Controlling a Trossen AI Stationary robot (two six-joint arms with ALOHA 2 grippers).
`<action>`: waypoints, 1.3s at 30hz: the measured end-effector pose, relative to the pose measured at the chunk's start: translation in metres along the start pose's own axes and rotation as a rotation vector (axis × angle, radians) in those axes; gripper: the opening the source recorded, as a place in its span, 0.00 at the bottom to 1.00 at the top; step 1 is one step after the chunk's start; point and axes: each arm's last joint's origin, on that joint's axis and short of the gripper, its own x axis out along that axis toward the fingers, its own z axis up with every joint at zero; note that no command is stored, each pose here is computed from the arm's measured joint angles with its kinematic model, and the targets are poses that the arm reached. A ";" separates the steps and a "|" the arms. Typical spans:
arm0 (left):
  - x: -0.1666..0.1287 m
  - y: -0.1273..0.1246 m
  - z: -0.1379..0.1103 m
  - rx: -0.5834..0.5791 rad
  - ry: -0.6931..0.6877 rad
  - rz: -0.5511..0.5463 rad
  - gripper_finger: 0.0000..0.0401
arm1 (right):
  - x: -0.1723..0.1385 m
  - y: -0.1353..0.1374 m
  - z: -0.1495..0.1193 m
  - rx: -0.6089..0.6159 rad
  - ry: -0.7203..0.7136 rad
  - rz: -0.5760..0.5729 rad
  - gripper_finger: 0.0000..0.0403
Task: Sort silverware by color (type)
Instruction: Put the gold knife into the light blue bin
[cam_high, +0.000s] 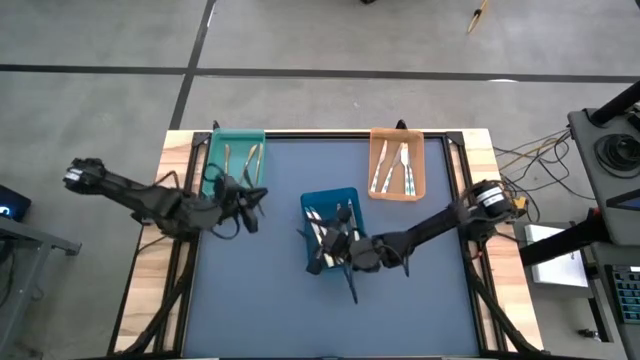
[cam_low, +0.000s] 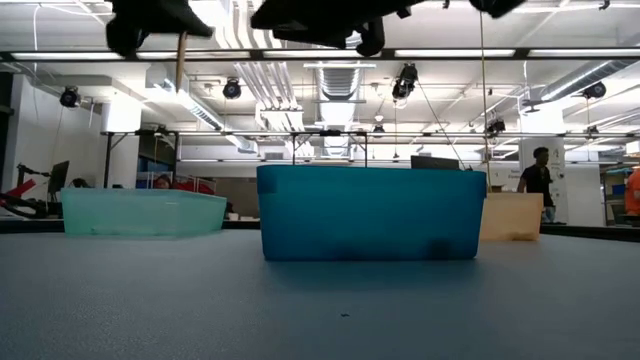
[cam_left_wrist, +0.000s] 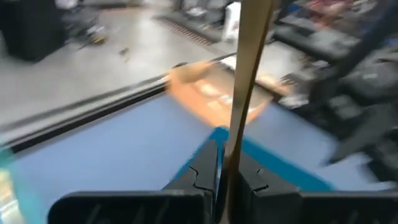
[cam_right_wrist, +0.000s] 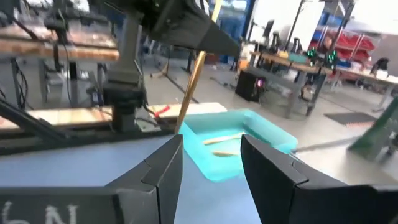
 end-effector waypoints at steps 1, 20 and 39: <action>0.001 0.008 0.001 -0.008 0.018 0.037 0.00 | 0.000 -0.003 0.002 -0.004 0.022 -0.002 0.38; 0.063 0.185 0.052 -0.178 0.512 0.368 0.00 | 0.007 -0.058 0.015 -0.037 0.233 -0.091 0.35; 0.122 0.241 0.033 -0.079 0.811 0.634 0.00 | 0.013 -0.066 0.011 -0.009 0.255 -0.122 0.35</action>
